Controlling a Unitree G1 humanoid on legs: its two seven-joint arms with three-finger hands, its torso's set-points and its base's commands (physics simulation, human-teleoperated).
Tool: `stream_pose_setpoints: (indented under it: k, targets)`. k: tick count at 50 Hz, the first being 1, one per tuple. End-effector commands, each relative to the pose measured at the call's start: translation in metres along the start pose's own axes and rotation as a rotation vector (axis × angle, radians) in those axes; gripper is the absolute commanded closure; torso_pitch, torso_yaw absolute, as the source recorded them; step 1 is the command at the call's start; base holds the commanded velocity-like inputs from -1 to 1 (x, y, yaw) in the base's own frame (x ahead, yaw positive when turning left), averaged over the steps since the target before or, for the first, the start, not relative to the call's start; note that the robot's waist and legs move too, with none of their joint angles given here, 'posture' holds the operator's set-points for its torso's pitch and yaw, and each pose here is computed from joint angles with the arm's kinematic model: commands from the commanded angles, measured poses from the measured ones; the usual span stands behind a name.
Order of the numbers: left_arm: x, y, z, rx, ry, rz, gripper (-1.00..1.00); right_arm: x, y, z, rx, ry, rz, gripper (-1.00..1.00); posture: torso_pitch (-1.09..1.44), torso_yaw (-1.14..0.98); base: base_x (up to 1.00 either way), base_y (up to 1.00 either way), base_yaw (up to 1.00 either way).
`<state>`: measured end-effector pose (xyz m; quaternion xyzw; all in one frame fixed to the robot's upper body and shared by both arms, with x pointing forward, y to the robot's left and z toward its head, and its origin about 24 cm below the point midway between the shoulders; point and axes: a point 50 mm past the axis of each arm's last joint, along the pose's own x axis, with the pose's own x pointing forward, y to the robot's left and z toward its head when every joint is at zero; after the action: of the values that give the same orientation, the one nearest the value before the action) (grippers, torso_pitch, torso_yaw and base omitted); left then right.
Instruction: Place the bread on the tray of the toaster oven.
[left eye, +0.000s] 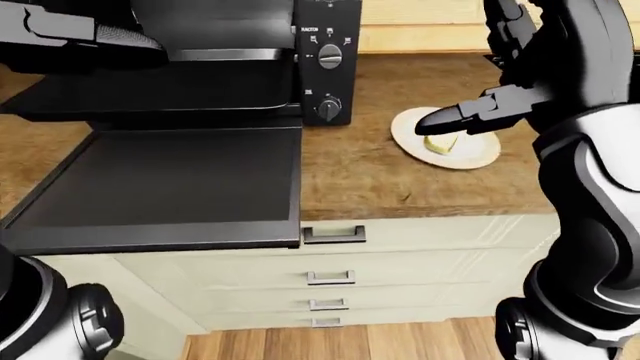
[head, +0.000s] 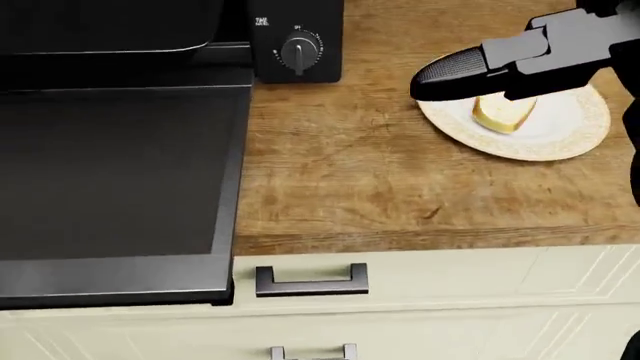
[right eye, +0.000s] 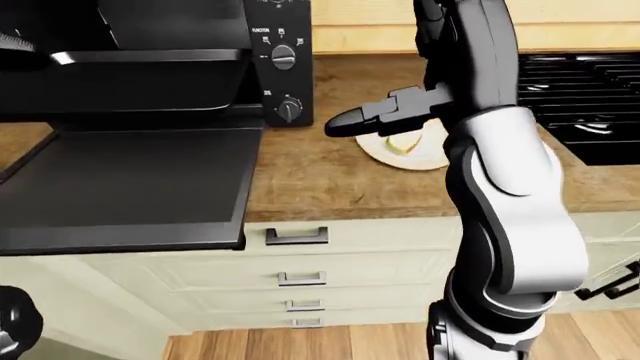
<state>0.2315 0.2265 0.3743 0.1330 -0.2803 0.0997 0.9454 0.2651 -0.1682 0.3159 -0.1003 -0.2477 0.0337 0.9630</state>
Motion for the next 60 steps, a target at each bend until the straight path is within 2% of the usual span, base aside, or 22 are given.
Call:
stream_pose_setpoints:
  k: [1, 25, 36, 37, 41, 60]
  targets:
    - [0.001, 0.0, 0.008, -0.001, -0.037, -0.001, -1.0, 0.0, -0.004, 0.011, -0.015, -0.055, -0.019, -1.0, 0.0, 0.0, 0.0, 0.0, 0.0]
    - [-0.005, 0.004, 0.004, 0.004, -0.034, 0.02, -1.0, -0.002, -0.004, 0.011, -0.048, -0.039, -0.023, -1.0, 0.0, 0.0, 0.0, 0.05, 0.0]
    - [-0.004, 0.003, 0.002, 0.003, -0.032, 0.017, -1.0, -0.001, -0.003, 0.008, -0.044, -0.038, -0.021, -1.0, 0.0, 0.0, 0.0, 0.14, 0.0]
    - [-0.004, 0.003, 0.002, 0.003, -0.032, 0.017, -1.0, -0.002, -0.004, 0.009, -0.012, -0.05, -0.028, -1.0, 0.0, 0.0, 0.0, 0.0, 0.0]
    - [-0.003, 0.0, 0.001, 0.003, -0.032, 0.016, -1.0, -0.004, -0.006, 0.009, -0.029, -0.044, -0.039, -1.0, 0.0, 0.0, 0.0, 0.0, 0.0]
    - [-0.018, 0.011, 0.002, 0.008, -0.028, 0.03, -1.0, -0.006, -0.008, 0.005, -0.044, -0.02, -0.058, -1.0, 0.0, 0.0, 0.0, 0.0, 0.0]
